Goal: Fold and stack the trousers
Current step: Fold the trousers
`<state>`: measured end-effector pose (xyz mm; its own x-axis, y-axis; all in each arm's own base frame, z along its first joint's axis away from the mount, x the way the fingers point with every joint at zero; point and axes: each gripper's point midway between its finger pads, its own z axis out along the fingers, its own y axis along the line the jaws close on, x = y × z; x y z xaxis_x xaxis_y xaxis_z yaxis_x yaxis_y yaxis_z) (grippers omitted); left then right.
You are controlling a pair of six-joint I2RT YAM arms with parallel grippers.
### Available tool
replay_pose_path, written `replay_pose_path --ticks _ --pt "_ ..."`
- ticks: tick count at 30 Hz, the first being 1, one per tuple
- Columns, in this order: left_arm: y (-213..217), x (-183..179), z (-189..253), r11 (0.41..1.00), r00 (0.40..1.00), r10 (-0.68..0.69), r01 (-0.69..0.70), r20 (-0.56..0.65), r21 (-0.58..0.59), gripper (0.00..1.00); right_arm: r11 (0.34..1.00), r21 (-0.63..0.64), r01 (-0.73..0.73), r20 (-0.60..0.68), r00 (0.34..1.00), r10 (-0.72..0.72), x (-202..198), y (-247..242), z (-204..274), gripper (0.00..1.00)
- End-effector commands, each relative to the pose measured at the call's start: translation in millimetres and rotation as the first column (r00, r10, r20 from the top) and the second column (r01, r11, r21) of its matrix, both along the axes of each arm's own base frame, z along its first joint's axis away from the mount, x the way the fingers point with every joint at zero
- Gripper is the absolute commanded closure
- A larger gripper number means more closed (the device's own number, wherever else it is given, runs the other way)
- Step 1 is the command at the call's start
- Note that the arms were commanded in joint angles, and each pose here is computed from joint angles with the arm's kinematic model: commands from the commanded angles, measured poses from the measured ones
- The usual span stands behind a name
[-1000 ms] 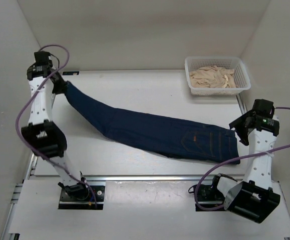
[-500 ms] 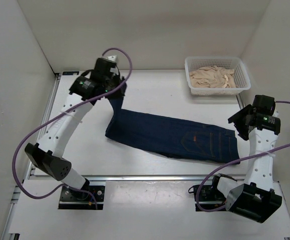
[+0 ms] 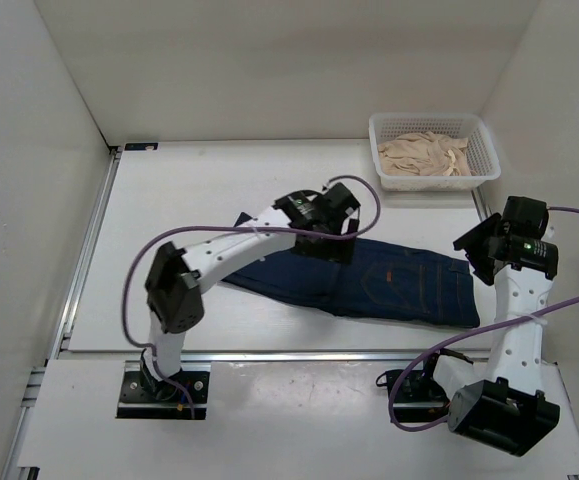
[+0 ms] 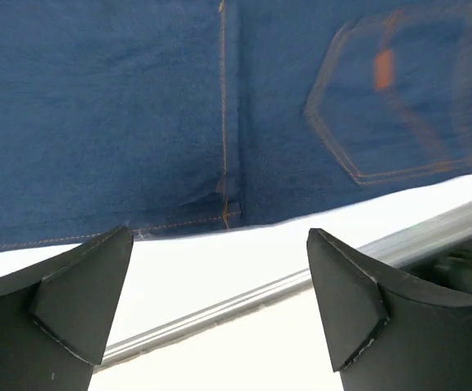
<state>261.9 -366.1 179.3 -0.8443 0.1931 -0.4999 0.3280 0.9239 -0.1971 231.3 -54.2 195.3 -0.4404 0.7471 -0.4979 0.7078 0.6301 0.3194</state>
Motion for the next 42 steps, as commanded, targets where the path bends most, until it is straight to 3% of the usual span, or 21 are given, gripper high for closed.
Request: replay_pose_path --ticks 1,3,4,5,6,8,9,11,12,13,15,18,23,29,32,33,36,42 --pt "9.1 1.0 1.6 0.997 1.0 0.001 -0.001 0.0 0.079 0.03 1.0 -0.006 -0.018 0.027 0.999 0.018 4.0 1.5 3.8 0.31" --pt "5.9 -0.3 11.5 0.997 0.999 -0.037 0.035 0.025 0.072 0.1 1.0 -0.006 -0.018 0.027 0.999 0.018 4.0 1.5 3.8 0.31" --pt "-0.1 2.1 19.0 0.998 0.998 -0.054 0.052 0.042 0.046 0.18 1.0 -0.006 -0.018 0.027 0.999 0.018 4.0 1.5 3.8 0.31" --pt "-2.2 3.9 18.6 0.997 0.997 -0.062 0.06 0.046 0.049 0.39 1.0 -0.002 -0.023 0.038 0.999 0.024 3.6 3.3 6.0 0.31" --pt "-4.9 6.8 21.1 0.996 0.995 -0.081 0.078 0.059 0.051 0.48 1.0 -0.002 -0.024 0.038 0.999 0.024 3.6 3.4 6.0 0.31" --pt "-12.6 10.3 1.8 0.992 0.995 -0.1 0.097 0.031 0.081 0.56 1.0 0.001 -0.024 0.03 0.999 0.024 2.4 3.7 2.7 0.31" --pt "-12.4 12.8 -7.2 0.99 0.995 -0.095 0.092 0.022 0.109 0.58 1.0 -0.002 -0.024 0.038 0.999 0.024 1.7 3.9 4.6 0.31" --pt "-24.6 15.8 -31.1 0.984 0.993 -0.116 0.119 -0.026 0.135 0.47 1.0 -0.002 -0.024 0.038 0.999 0.024 1.7 4.0 4.7 0.31" --pt "-25.0 13.1 -40.3 0.98 0.991 -0.121 0.129 -0.059 0.153 0.34 1.0 -0.004 -0.031 0.028 0.999 0.031 0.2 4.1 1.2 0.31" --pt "-31.4 15.2 -43.5 0.979 0.989 -0.134 0.142 -0.064 0.147 0.14 1.0 -0.004 -0.031 0.028 0.999 0.031 0.2 4.1 1.2 0.31" --pt "-35.4 13.2 -71.4 0.967 0.983 -0.152 0.169 -0.099 0.192 0.06 0.999 -0.01 -0.039 0.025 0.999 0.039 -0.1 3.8 1.0 0.31" --pt "-31.3 7.3 -102.4 0.949 0.978 -0.149 0.183 -0.147 0.257 0.06 0.999 -0.01 -0.039 0.025 0.999 0.04 -0.1 3.8 1.0 0.31" --pt "-12.5 5.1 -134.2 0.923 0.98 -0.102 0.158 -0.172 0.352 0.2 0.999 -0.012 -0.047 0.015 0.999 0.047 2.3 2.7 0.2 0.31" --pt "-13.4 1.7 -141.9 0.92 0.974 -0.116 0.179 -0.195 0.348 0.37 0.999 -0.009 -0.047 0.006 0.999 0.047 3.0 2.5 -1.8 0.31" --pt "-14.9 0.9 -141.8 0.918 0.97 -0.127 0.194 -0.205 0.347 0.62 0.999 -0.012 -0.047 0.015 0.999 0.047 4.3 2.1 1.6 0.31" --pt "-14.3 4.0 -138.1 0.916 0.974 -0.124 0.186 -0.19 0.355 0.89 0.999 -0.012 -0.047 0.015 0.999 0.047 4.3 2.1 1.6 0.31" --pt "-11.8 9.0 -114.0 0.929 0.981 -0.109 0.158 -0.161 0.335 0.89 0.999 -0.012 -0.047 0.015 0.999 0.047 4.3 2.1 1.6 0.31" --pt "-14.8 14.3 -46.3 0.976 0.988 -0.12 0.136 -0.1 0.17 0.89 0.999 -0.012 -0.047 0.015 0.999 0.047 4.3 2.1 1.6 0.31"
